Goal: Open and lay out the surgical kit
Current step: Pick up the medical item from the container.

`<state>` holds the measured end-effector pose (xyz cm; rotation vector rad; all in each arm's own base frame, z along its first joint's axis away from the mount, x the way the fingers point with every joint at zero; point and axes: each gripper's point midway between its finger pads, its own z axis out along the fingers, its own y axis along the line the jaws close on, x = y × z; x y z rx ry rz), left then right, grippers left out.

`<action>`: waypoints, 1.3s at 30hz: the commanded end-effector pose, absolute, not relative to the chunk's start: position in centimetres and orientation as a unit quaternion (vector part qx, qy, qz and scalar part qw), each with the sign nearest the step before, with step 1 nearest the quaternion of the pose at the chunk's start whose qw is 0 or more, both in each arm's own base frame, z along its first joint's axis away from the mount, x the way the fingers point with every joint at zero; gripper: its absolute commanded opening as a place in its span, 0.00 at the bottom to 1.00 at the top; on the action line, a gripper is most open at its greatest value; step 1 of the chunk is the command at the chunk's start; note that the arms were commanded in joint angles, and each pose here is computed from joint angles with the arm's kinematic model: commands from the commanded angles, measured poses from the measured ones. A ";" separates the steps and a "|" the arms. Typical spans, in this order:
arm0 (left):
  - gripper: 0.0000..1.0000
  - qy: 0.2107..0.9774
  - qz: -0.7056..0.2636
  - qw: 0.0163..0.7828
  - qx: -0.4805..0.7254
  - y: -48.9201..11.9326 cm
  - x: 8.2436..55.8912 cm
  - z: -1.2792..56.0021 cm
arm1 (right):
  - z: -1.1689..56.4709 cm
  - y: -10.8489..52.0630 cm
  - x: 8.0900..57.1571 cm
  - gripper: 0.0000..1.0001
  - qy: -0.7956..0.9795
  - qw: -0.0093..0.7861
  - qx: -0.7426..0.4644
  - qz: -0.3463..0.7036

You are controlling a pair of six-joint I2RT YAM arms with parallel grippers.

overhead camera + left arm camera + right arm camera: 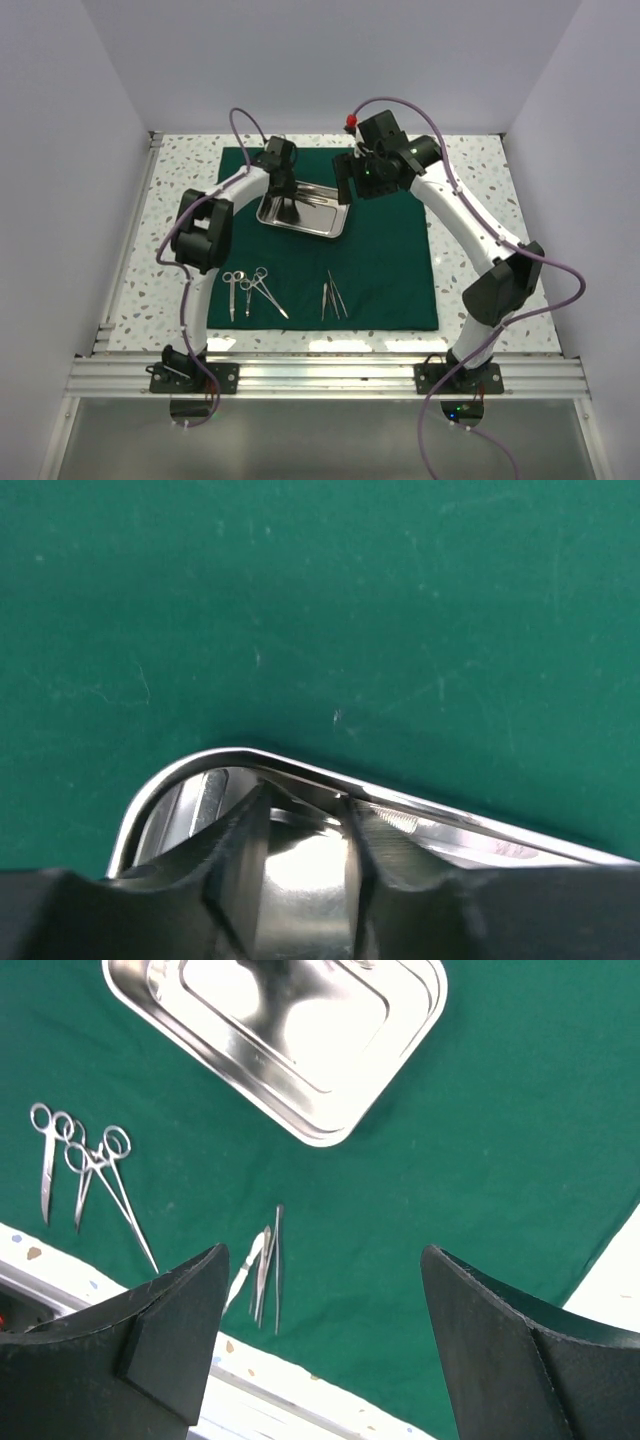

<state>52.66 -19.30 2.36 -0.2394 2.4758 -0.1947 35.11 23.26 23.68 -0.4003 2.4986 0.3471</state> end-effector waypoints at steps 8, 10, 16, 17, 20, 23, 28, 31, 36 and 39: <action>0.00 0.980 -0.049 0.181 -0.062 -18.0 46.9 -8.2 | 23.7 24.0 37.1 0.82 0.938 0.286 -0.153 0.119; 0.00 0.980 -0.050 0.184 -0.056 -18.1 47.3 -8.5 | 23.6 24.2 37.4 0.82 0.938 0.286 -0.154 0.120; 0.00 0.975 -0.070 0.205 -0.053 -18.7 49.3 -6.4 | 23.7 24.5 38.0 0.82 0.938 0.287 -0.149 0.127; 0.00 0.972 -0.073 0.215 -0.051 -18.8 49.8 -5.3 | 23.8 24.6 38.1 0.82 0.937 0.289 -0.149 0.128; 0.00 0.964 -0.077 0.249 -0.045 -19.1 51.6 -2.0 | 24.1 24.7 38.4 0.82 0.936 0.292 -0.147 0.132; 0.00 0.953 -0.086 0.286 -0.047 -19.4 53.8 1.9 | 24.3 24.8 38.5 0.81 0.934 0.296 -0.147 0.134; 0.00 0.925 -0.113 0.358 -0.064 -19.2 57.8 9.5 | 24.6 24.8 38.9 0.81 0.933 0.300 -0.142 0.141; 0.00 0.909 -0.141 0.386 -0.071 -19.1 59.1 13.4 | 25.1 24.7 39.1 0.81 0.930 0.306 -0.140 0.145; 0.00 0.893 -0.197 0.399 -0.065 -21.4 57.3 17.6 | 25.8 22.0 39.6 0.76 0.934 0.326 -0.112 0.097; 0.00 0.891 -0.227 0.392 -0.042 -25.0 54.2 18.5 | 26.6 18.9 40.1 0.73 0.937 0.335 -0.065 0.080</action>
